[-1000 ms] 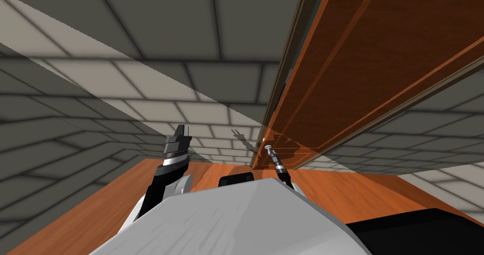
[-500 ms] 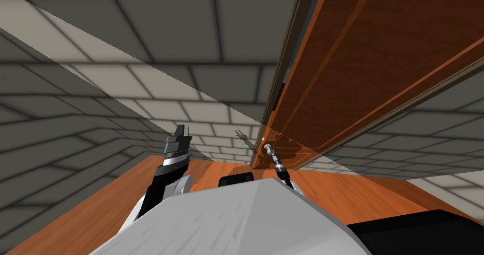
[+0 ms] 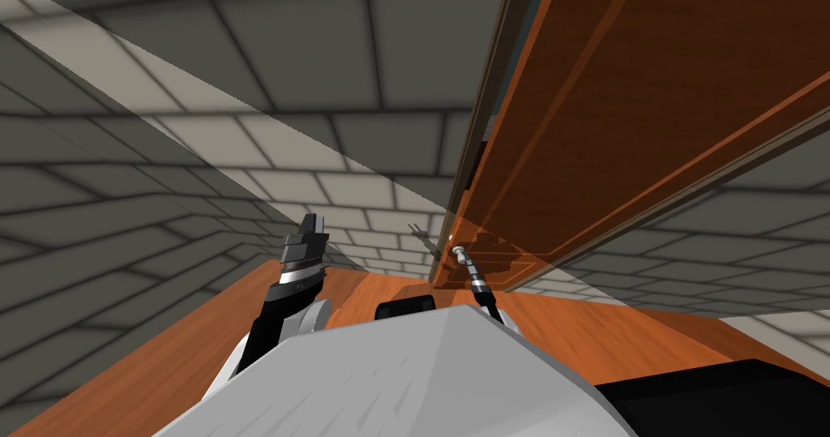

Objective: Pull the door open

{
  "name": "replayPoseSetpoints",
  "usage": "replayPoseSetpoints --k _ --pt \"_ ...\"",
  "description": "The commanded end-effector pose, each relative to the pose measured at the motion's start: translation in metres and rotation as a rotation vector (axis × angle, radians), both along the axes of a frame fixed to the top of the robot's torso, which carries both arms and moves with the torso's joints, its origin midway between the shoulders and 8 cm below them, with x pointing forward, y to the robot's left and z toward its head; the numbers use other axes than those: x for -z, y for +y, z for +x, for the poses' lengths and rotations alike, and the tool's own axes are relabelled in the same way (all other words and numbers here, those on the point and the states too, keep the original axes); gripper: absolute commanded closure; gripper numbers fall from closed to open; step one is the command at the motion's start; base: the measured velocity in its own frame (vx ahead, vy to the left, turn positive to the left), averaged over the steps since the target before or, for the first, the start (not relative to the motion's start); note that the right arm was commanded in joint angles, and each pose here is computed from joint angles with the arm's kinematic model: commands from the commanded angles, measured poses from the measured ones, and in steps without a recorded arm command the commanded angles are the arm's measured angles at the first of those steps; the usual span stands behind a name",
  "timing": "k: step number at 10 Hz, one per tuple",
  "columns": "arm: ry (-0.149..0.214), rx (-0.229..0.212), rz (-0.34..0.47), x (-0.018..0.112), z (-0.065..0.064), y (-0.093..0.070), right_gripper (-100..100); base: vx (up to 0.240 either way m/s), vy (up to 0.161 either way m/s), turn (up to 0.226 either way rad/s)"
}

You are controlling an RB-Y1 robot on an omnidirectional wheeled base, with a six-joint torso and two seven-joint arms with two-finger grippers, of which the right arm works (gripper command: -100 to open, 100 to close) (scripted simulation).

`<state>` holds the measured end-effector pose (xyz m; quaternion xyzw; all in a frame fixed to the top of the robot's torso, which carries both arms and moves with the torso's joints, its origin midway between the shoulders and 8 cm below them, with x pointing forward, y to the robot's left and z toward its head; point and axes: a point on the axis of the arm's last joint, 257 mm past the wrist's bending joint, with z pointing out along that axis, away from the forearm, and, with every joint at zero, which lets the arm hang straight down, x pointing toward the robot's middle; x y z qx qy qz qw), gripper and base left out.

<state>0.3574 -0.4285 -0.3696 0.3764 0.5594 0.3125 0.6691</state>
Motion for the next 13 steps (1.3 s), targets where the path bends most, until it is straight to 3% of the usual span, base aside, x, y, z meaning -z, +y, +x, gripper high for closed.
replayPoseSetpoints --k 1,13 --pt "-0.010 -0.018 0.049 0.003 0.003 0.012 100 -0.037 -0.015 0.022" --pt "-0.095 -0.007 0.475 0.000 0.021 0.009 100 -0.052 -0.021 0.066"
